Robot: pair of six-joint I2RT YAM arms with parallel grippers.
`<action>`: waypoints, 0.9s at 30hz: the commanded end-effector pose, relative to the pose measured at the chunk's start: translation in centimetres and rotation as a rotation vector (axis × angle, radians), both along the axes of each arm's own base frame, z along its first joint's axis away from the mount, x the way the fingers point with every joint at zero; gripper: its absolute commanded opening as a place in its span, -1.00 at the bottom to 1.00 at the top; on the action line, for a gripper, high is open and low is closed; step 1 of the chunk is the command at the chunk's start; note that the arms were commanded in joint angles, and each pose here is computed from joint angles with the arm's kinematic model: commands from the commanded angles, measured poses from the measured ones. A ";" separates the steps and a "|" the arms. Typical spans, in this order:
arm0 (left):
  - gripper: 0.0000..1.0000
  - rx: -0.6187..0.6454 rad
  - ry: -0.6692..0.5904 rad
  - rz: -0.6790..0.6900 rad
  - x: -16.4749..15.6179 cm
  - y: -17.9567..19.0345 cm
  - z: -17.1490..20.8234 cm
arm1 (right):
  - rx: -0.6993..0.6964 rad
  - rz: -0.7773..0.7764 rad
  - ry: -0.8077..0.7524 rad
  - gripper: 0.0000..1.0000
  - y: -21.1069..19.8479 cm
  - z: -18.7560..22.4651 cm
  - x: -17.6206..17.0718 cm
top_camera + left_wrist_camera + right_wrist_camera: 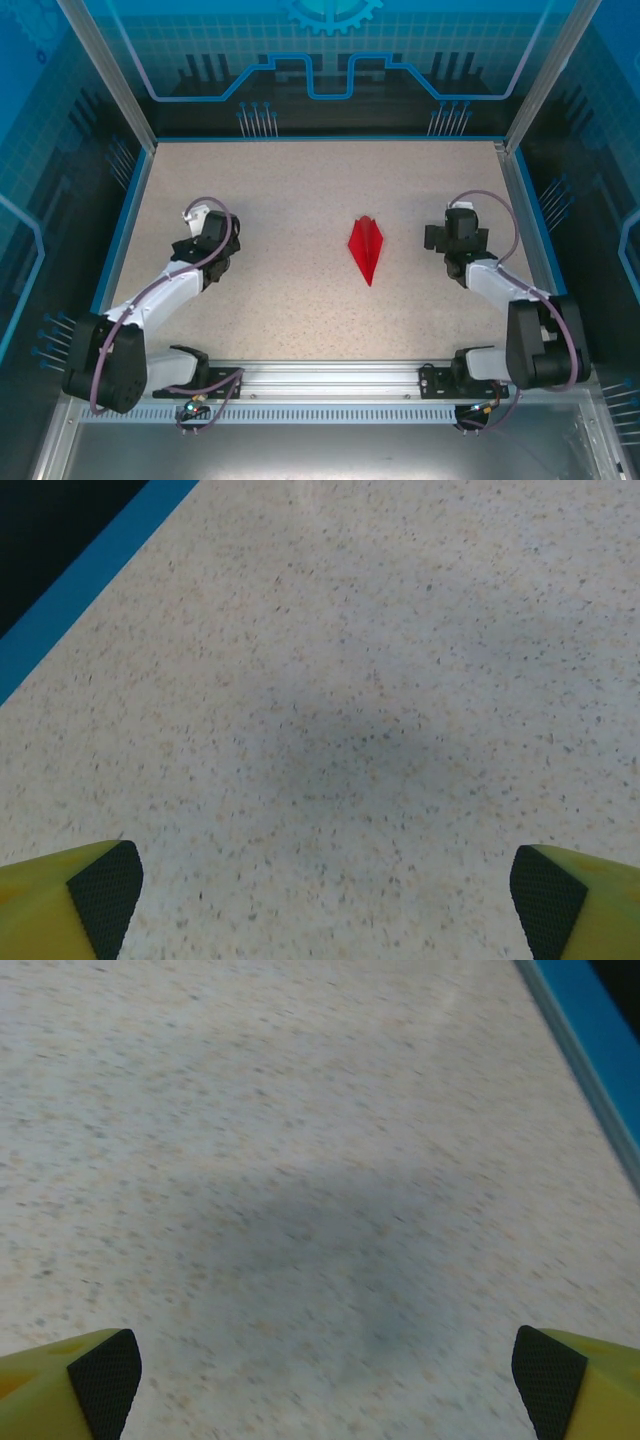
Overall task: Fold a paper plane with a square sheet of paper (pick it up from the middle)
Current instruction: Reset both arms
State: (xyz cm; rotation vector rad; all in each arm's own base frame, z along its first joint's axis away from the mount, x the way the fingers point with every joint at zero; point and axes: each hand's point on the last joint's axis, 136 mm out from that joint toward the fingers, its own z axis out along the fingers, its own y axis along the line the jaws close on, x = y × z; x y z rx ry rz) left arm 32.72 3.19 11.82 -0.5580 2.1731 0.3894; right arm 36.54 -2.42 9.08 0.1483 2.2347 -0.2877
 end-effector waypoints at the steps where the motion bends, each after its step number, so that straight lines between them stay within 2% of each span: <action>1: 0.97 0.023 -0.143 -0.057 2.9 0.5 1.5 | 0.044 0.123 -0.208 0.99 1.9 2.8 3.5; 4: 0.97 0.005 -0.150 -0.087 3.6 0.7 0.6 | 0.048 0.202 -0.205 0.99 3.3 2.1 3.7; 8: 0.97 -0.007 -0.237 -0.162 4.8 -0.1 1.1 | 0.022 0.328 -0.286 0.99 5.6 1.9 2.5; 12: 0.97 0.029 -0.263 -0.189 5.3 0.3 0.3 | 0.020 0.306 -0.296 0.99 5.3 1.4 2.5; 17: 0.97 0.000 -0.265 -0.294 6.1 -0.9 -0.4 | 0.026 0.318 -0.285 0.99 5.4 0.4 2.7; 20: 0.97 0.000 -0.294 -0.288 6.0 -0.6 -0.8 | 0.015 0.265 -0.295 0.99 4.7 0.6 2.9; 23: 0.97 -0.033 -0.283 -0.366 6.9 -1.7 -2.0 | 0.015 0.247 -0.289 0.99 4.3 0.5 2.9; 27: 0.97 -0.044 -0.305 -0.358 6.6 -1.4 -2.6 | 0.016 0.246 -0.288 0.99 4.3 0.5 2.9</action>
